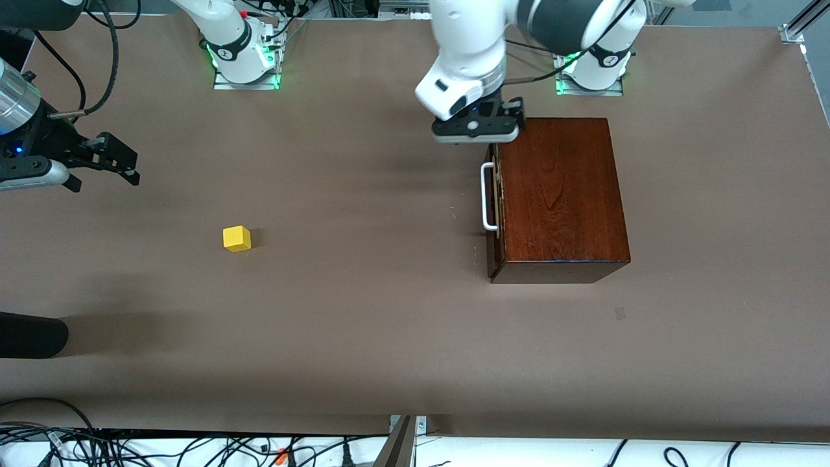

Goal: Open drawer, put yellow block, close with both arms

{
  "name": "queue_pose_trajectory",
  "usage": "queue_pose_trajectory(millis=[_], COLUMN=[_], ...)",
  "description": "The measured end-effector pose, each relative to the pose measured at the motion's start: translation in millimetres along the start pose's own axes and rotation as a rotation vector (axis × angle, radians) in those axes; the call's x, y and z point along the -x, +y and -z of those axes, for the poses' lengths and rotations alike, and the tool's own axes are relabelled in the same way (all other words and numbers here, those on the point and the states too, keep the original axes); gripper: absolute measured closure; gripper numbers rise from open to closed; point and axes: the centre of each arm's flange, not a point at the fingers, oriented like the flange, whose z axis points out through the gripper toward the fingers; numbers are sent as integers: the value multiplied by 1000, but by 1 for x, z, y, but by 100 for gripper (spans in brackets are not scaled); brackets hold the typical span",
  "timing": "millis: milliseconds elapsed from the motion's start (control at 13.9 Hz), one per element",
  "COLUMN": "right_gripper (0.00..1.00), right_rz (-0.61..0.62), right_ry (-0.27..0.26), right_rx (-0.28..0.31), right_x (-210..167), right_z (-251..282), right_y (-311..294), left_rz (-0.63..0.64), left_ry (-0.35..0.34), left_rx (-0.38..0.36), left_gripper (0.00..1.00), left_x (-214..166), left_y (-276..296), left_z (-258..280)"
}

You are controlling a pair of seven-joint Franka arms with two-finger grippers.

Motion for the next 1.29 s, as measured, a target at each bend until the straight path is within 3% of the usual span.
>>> queue_pose_trajectory(millis=[287,719,1293], right_gripper=[0,0,0], right_rz=[0,0,1], right_ry=[0,0,-4], right_rx=[0,0,0], right_x=[0,0,0], right_z=[0,0,0], right_y=[0,0,-1], left_rz=[11,38,13], left_ry=[8,18,24], left_rx=[-3,-98,-167], left_gripper=[0,0,0], left_x=[-15,-14,-8], left_y=[27,73,74], left_z=[-44,-123,-187])
